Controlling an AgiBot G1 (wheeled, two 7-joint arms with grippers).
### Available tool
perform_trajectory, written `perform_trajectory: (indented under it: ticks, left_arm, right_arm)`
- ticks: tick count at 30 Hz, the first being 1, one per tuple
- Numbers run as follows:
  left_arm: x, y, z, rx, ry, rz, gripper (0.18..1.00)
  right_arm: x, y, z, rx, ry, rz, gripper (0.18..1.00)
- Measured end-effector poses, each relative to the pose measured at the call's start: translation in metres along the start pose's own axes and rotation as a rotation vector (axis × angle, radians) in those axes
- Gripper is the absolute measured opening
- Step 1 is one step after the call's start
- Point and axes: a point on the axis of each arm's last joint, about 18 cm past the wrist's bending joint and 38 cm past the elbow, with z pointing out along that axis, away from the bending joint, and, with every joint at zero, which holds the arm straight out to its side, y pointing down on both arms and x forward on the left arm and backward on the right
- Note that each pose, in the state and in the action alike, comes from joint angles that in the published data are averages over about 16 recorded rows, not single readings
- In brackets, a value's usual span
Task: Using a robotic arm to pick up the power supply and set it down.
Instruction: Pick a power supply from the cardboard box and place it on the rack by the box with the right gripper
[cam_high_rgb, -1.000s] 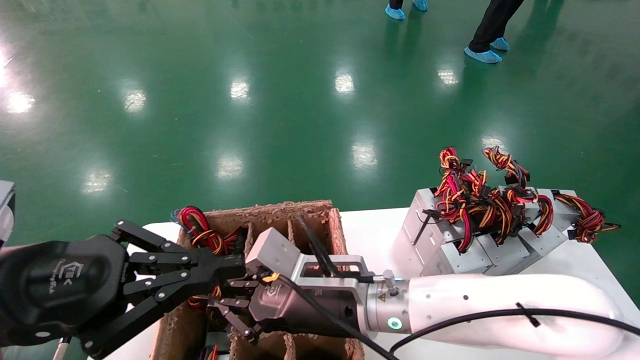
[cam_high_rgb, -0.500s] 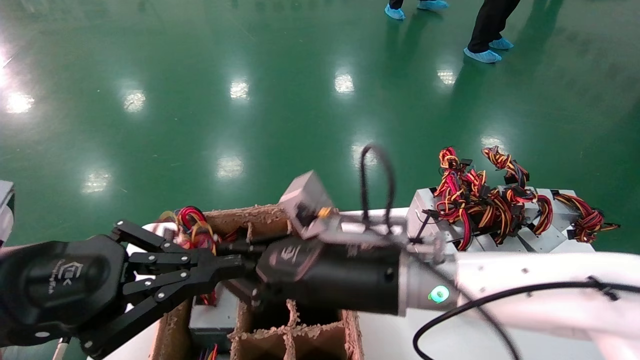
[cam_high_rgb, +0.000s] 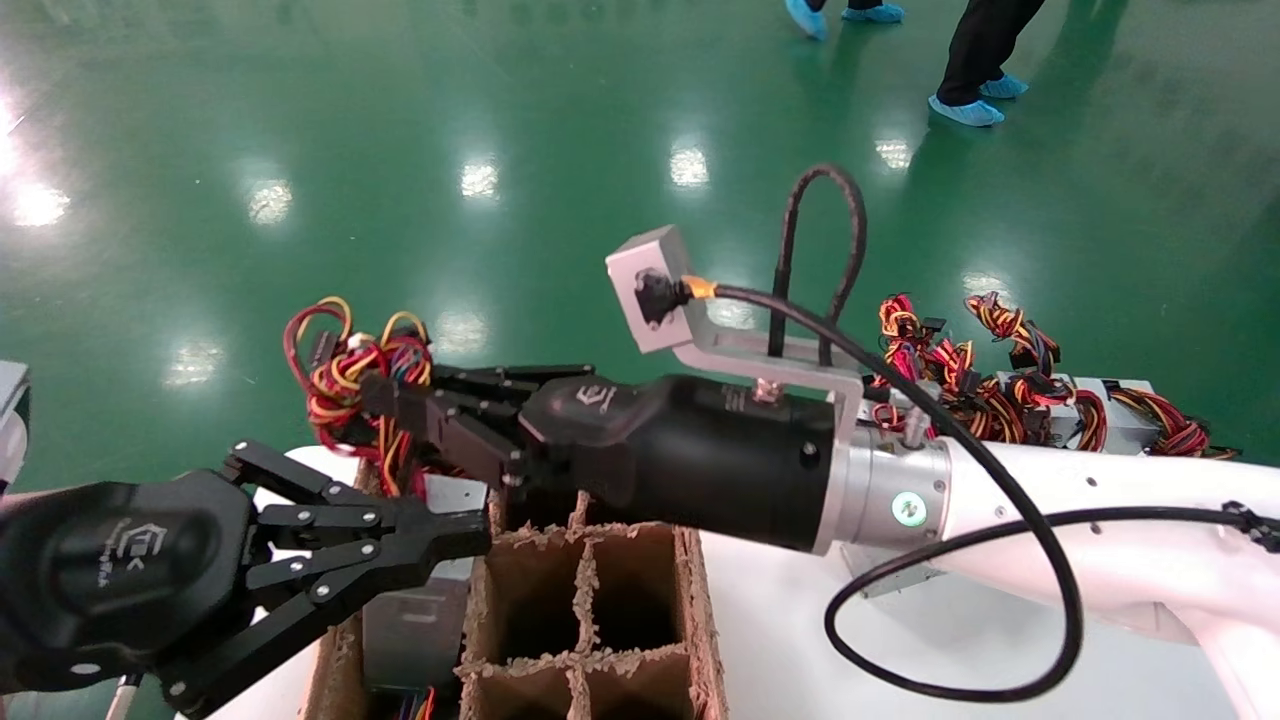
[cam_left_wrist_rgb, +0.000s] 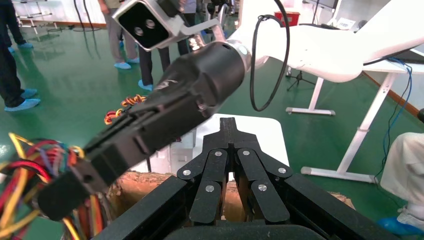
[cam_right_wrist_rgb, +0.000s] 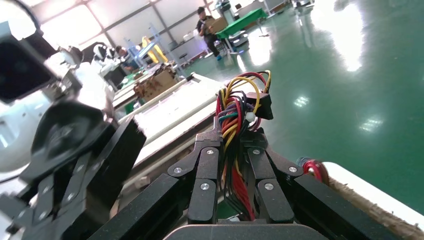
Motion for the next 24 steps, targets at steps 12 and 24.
perform_trajectory:
  ticks: [12,24]
  left_arm:
    - [0.000,0.000,0.000,0.000,0.000,0.000,0.191]
    - [0.000,0.000,0.000,0.000,0.000,0.000,0.191]
  right_arm:
    - [0.008,-0.087,-0.037,0.206,0.073,-0.062,0.222]
    - [0.060,-0.168,-0.166,0.366,0.497,-0.220,0.221]
